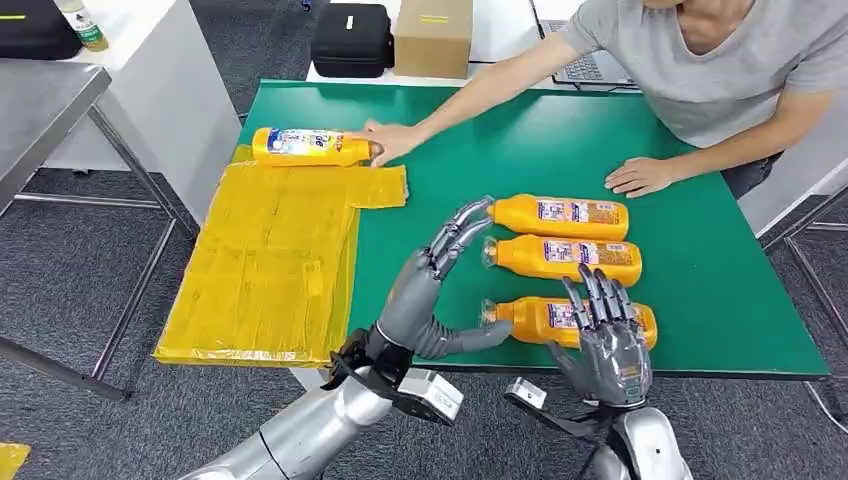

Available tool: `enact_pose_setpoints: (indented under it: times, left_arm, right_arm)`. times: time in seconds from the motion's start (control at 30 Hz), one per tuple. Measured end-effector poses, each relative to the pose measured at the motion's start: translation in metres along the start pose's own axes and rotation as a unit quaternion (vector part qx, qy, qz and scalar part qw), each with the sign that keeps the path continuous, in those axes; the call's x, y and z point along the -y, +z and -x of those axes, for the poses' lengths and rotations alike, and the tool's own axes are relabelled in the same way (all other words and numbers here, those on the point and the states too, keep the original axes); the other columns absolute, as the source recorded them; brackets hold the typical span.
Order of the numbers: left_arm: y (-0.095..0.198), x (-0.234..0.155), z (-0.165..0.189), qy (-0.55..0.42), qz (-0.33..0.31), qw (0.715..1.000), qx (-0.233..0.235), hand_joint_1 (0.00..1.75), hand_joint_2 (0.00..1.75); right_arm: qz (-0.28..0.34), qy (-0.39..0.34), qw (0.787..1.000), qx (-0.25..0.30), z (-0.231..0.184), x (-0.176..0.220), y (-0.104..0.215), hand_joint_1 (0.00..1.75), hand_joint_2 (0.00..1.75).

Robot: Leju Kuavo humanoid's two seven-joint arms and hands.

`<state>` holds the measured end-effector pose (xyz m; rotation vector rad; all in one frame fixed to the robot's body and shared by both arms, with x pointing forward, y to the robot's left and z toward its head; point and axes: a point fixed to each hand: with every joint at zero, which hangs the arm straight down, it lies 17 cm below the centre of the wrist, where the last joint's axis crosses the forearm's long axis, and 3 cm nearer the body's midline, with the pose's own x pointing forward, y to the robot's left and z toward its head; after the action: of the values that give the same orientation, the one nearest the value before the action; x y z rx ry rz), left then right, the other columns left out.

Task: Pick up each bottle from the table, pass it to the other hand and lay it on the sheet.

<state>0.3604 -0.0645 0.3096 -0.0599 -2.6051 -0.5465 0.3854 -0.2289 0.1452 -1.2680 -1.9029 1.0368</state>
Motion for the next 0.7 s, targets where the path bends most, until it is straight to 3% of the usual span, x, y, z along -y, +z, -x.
enact_pose_setpoints:
  times: [0.3,0.7]
  left_arm:
    - [0.0,-0.006,0.004,0.003,-0.011,1.0,-0.007,0.0,1.75]
    - [0.002,-0.005,0.004,0.007,-0.009,1.0,-0.01,0.0,1.75]
  right_arm:
    - [-0.055,-0.032,0.998,-0.012,0.017,-0.008,0.009,0.0,1.75]
    - [-0.086,-0.005,0.996,-0.034,0.052,-0.024,0.009,0.0,1.75]
